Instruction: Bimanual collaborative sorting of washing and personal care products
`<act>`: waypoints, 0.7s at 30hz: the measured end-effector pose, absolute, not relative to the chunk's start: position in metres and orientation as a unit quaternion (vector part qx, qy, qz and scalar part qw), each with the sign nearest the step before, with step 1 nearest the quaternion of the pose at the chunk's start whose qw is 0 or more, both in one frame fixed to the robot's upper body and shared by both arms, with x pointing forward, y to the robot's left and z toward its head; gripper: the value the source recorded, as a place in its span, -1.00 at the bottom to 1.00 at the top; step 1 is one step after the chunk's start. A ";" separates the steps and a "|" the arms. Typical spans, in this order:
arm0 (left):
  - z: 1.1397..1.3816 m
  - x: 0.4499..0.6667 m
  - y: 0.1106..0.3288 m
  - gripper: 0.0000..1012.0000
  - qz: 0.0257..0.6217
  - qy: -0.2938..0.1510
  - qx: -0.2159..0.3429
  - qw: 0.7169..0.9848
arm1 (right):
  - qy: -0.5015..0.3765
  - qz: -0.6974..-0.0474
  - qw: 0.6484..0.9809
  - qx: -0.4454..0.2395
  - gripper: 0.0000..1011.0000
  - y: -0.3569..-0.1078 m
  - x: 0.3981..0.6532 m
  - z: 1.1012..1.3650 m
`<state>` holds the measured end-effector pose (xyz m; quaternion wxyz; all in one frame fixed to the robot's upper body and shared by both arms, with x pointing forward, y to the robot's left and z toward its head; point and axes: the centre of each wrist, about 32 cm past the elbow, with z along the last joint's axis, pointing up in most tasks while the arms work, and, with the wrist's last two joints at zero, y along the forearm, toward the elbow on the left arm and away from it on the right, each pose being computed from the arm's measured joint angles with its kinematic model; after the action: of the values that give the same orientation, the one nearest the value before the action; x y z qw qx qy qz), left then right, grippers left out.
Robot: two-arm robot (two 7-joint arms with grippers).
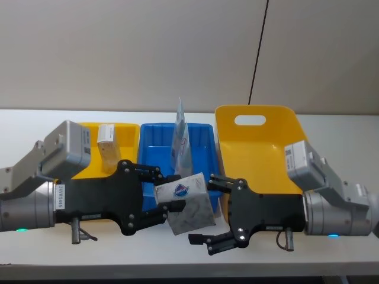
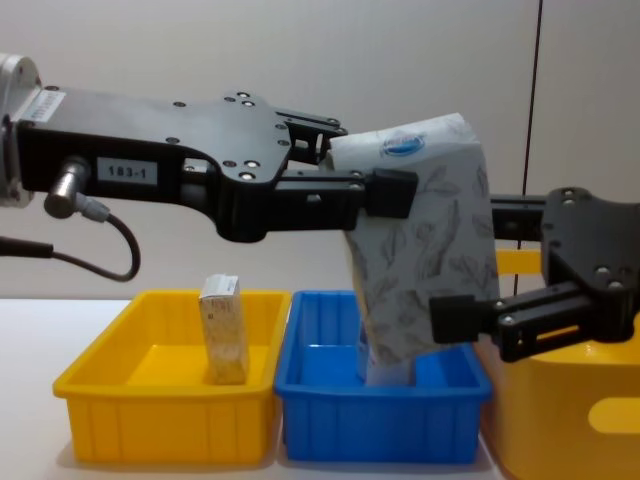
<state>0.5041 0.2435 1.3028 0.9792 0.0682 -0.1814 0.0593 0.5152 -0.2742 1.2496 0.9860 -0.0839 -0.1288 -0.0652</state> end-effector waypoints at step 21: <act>1.303 0.504 0.244 -0.30 0.059 -0.181 0.068 0.979 | -0.129 -0.060 0.986 -0.089 0.02 -0.268 0.522 1.247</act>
<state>0.5041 0.2435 1.3028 0.9793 0.0682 -0.1813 0.0589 0.5216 -0.2680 1.2473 0.9858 -0.0894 -0.1287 -0.0600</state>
